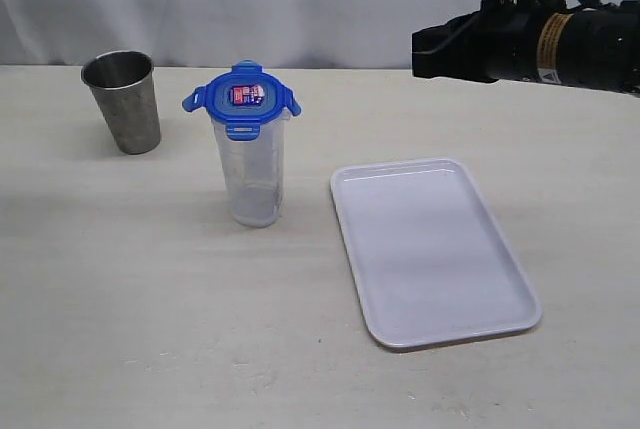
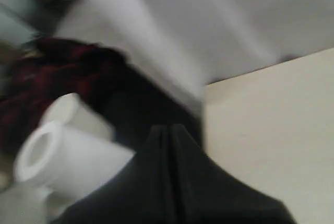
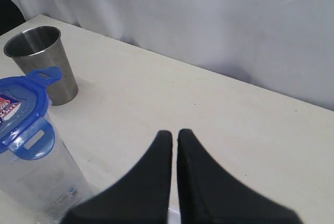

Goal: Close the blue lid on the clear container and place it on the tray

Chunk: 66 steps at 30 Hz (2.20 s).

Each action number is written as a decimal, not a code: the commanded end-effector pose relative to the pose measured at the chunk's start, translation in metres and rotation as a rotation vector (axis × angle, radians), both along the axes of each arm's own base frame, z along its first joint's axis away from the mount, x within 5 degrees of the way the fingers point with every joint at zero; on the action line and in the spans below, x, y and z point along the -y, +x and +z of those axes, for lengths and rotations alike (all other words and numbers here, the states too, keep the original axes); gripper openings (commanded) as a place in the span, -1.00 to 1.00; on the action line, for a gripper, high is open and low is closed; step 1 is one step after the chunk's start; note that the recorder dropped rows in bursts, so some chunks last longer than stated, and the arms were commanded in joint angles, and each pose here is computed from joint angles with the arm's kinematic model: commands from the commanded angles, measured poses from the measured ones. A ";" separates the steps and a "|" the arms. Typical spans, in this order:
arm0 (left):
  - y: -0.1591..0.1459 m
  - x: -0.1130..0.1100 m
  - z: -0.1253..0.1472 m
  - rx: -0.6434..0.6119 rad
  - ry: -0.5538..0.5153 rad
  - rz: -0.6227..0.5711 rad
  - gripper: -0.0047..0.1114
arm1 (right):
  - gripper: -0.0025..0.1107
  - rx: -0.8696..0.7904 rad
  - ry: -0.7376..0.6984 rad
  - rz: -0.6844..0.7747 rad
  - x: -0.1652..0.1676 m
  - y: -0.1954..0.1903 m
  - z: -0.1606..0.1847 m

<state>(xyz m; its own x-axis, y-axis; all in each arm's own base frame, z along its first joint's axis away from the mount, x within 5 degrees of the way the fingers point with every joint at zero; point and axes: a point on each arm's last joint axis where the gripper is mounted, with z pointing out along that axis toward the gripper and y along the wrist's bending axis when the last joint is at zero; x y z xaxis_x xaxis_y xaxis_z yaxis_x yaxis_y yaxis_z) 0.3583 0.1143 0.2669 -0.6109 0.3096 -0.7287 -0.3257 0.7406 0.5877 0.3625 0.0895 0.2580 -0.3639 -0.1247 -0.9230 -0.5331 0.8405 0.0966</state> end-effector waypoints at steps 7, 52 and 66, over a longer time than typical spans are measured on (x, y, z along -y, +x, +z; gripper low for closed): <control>-0.016 0.013 -0.014 -0.686 -0.412 -0.041 -0.92 | -0.89 -0.009 0.016 0.034 -0.003 -0.001 0.002; -0.004 0.165 -0.048 -0.320 -0.917 -0.790 -0.92 | -0.89 -0.107 0.129 0.265 -0.068 0.039 -0.041; 0.000 0.165 -0.066 -0.367 -0.936 -0.775 -0.92 | -0.89 -0.063 -0.046 0.202 -0.089 0.036 -0.049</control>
<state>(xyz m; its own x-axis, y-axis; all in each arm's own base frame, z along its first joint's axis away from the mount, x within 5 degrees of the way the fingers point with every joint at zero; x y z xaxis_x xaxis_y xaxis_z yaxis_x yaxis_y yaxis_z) 0.3587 -0.0482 0.2005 -0.7155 0.1318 -0.6861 0.4418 0.8461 -0.2981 0.3953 0.1772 0.2116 -0.4067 -0.1796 -0.8958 -0.7248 0.6603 0.1967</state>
